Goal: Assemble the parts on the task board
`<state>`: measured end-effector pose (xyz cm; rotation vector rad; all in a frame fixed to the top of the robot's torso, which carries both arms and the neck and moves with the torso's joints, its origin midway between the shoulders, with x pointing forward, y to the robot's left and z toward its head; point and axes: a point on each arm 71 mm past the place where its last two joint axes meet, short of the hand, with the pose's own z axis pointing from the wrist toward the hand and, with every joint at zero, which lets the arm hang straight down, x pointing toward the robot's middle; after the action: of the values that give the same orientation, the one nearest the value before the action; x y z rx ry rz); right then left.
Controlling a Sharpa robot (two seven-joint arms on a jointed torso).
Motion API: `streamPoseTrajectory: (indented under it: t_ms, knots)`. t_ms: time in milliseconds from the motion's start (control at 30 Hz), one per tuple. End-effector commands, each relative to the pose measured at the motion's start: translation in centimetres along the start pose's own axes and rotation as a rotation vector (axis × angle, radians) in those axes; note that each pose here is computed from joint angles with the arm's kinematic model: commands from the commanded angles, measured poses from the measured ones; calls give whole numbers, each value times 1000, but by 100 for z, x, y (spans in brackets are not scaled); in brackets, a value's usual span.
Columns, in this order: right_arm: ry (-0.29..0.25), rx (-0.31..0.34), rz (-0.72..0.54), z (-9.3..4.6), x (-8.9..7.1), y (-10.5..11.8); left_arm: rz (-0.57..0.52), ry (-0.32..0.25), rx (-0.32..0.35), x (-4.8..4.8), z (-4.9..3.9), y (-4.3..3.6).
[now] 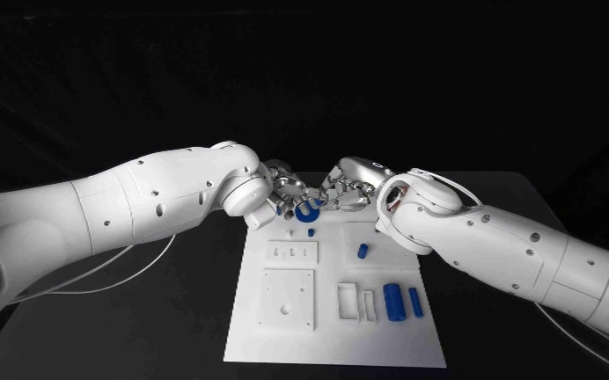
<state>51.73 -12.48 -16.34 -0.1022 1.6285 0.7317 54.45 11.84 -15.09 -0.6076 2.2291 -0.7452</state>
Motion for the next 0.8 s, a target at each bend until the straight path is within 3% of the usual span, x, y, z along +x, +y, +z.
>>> streamPoseTrajectory:
  t_ms: [33, 800]
  knots:
    - [2, 8, -14, 3, 3, -7, 11, 50, 14, 71, -2, -33]
    - [23, -10, -9, 4, 22, 30, -10, 18, 19, 30, 17, -15]
